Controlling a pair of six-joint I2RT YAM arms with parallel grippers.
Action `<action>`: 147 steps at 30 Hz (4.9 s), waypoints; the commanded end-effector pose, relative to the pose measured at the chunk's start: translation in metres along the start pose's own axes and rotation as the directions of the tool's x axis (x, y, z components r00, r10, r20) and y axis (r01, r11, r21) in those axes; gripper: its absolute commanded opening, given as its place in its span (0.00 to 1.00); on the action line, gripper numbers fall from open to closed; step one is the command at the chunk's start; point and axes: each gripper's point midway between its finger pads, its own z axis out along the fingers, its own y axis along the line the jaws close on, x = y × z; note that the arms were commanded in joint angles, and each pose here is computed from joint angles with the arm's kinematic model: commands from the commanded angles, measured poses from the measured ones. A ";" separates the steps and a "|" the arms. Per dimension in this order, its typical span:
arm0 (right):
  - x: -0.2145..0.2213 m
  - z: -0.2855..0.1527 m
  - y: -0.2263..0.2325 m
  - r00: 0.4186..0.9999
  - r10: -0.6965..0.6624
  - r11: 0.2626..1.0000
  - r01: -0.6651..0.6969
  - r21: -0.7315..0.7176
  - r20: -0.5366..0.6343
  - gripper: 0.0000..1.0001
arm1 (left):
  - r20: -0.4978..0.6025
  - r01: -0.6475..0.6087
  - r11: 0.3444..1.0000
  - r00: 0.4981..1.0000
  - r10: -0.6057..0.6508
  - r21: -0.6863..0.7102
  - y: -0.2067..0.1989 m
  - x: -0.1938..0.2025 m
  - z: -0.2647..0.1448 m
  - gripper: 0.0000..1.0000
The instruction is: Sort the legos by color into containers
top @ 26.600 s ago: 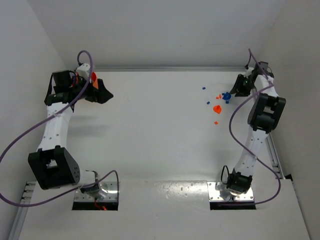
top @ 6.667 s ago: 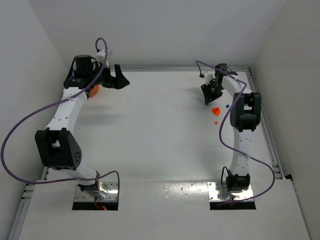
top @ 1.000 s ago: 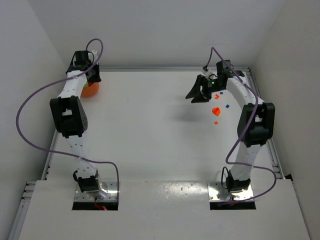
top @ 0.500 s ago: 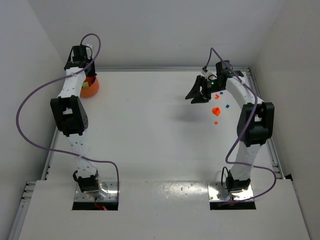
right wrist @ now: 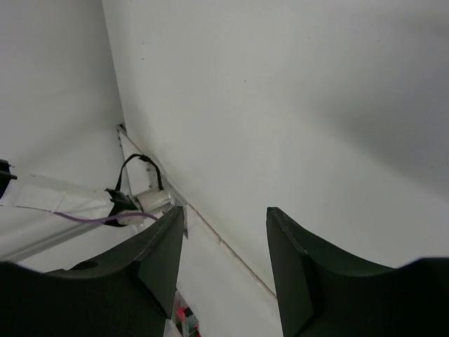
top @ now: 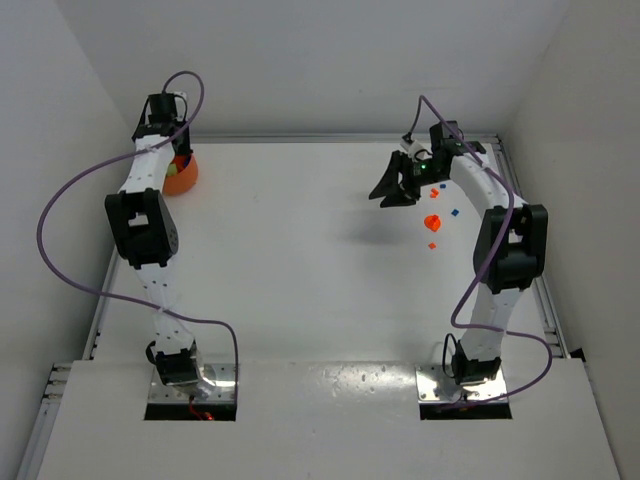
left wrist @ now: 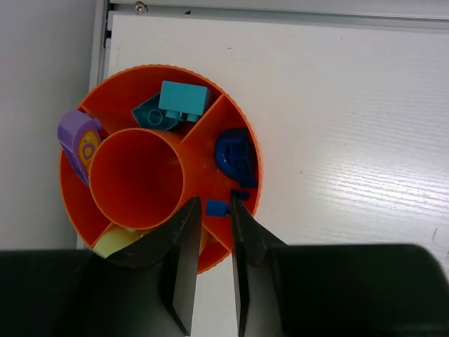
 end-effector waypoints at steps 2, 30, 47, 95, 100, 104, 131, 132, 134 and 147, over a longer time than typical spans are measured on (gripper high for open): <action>-0.002 0.002 0.006 0.999 -0.036 0.999 0.036 -0.031 -0.001 0.51 | 0.068 0.017 0.999 0.998 -0.014 -0.043 0.016 -0.026 -0.007 0.30; -0.038 -0.067 -0.091 0.946 -0.323 0.817 0.263 0.513 0.030 0.40 | 0.280 -0.227 0.722 0.959 0.049 0.653 -0.122 -0.034 -0.169 0.59; -0.086 -0.136 -0.232 0.792 -0.541 0.475 0.565 0.674 -0.282 0.61 | 0.345 -0.334 0.386 0.938 0.043 0.860 -0.194 0.025 -0.307 0.91; -0.073 -0.084 -0.288 0.719 -0.552 0.519 0.692 0.502 -0.422 0.24 | 0.243 -0.231 0.454 0.970 0.033 0.860 -0.204 0.031 -0.277 0.99; -0.061 -0.084 -0.253 0.740 -0.566 0.598 0.671 0.437 -0.362 0.16 | 0.259 -0.233 0.485 0.966 0.015 0.843 -0.199 0.032 -0.283 0.99; -0.051 -0.071 -0.157 0.816 -0.554 0.771 0.577 0.269 -0.163 0.15 | 0.267 -0.231 0.448 0.964 -0.017 0.863 -0.203 0.041 -0.291 0.99; 0.031 0.041 0.088 0.899 0.339 0.779 -0.434 -0.453 -0.279 0.11 | -0.028 0.021 0.146 0.999 0.045 0.989 -0.313 0.100 -0.288 0.49; 0.035 0.044 0.088 0.884 0.358 0.771 -0.461 -0.439 -0.300 0.11 | -0.039 0.032 0.138 0.998 0.053 0.990 -0.314 0.103 -0.286 0.49; 0.044 0.048 0.085 0.862 0.388 0.756 -0.500 -0.422 -0.327 0.11 | -0.011 0.005 0.095 0.998 0.056 0.995 -0.324 0.101 -0.293 0.49; 0.068 0.062 0.081 0.766 0.489 0.701 -0.630 -0.335 -0.418 0.11 | 0.071 -0.072 0.008 0.993 0.096 0.997 -0.352 0.114 -0.308 0.65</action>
